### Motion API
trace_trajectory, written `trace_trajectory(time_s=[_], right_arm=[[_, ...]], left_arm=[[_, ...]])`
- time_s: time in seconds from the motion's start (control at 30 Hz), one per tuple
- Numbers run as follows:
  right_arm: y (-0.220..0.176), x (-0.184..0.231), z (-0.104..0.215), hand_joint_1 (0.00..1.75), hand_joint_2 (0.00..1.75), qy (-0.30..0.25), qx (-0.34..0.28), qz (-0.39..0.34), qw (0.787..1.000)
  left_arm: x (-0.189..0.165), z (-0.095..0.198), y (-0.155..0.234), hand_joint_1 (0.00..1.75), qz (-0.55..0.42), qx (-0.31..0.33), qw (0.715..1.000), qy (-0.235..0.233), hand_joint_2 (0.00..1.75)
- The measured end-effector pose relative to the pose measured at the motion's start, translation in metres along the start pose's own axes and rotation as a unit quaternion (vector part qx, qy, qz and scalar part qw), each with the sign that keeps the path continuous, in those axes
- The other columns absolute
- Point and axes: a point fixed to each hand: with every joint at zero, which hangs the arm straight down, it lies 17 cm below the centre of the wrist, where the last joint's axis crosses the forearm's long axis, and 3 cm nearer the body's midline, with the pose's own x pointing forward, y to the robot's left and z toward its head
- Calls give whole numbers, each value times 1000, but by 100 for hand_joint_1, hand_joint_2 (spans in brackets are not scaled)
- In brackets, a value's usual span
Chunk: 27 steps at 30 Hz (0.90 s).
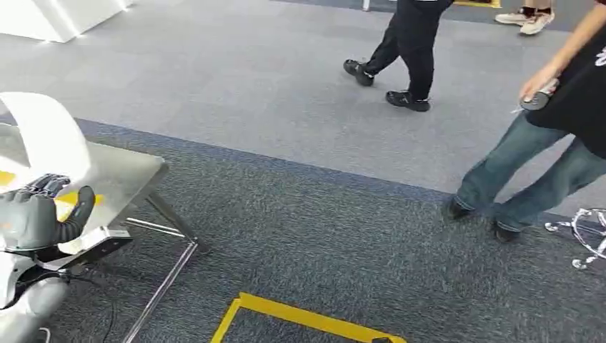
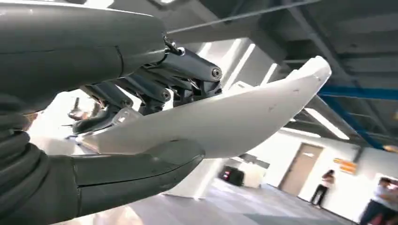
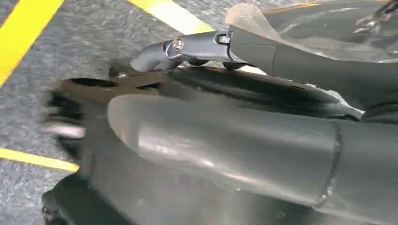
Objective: Take the parts from the cabinet and place them on the table.
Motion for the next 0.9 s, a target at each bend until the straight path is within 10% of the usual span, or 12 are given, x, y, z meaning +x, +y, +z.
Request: trace_trajectory(time_s=[0.9], right_arm=[[-1, -4, 1, 0, 0, 5, 0, 3, 1000]], left_arm=[[-8, -1, 1, 175, -4, -2, 1000, 3, 175]])
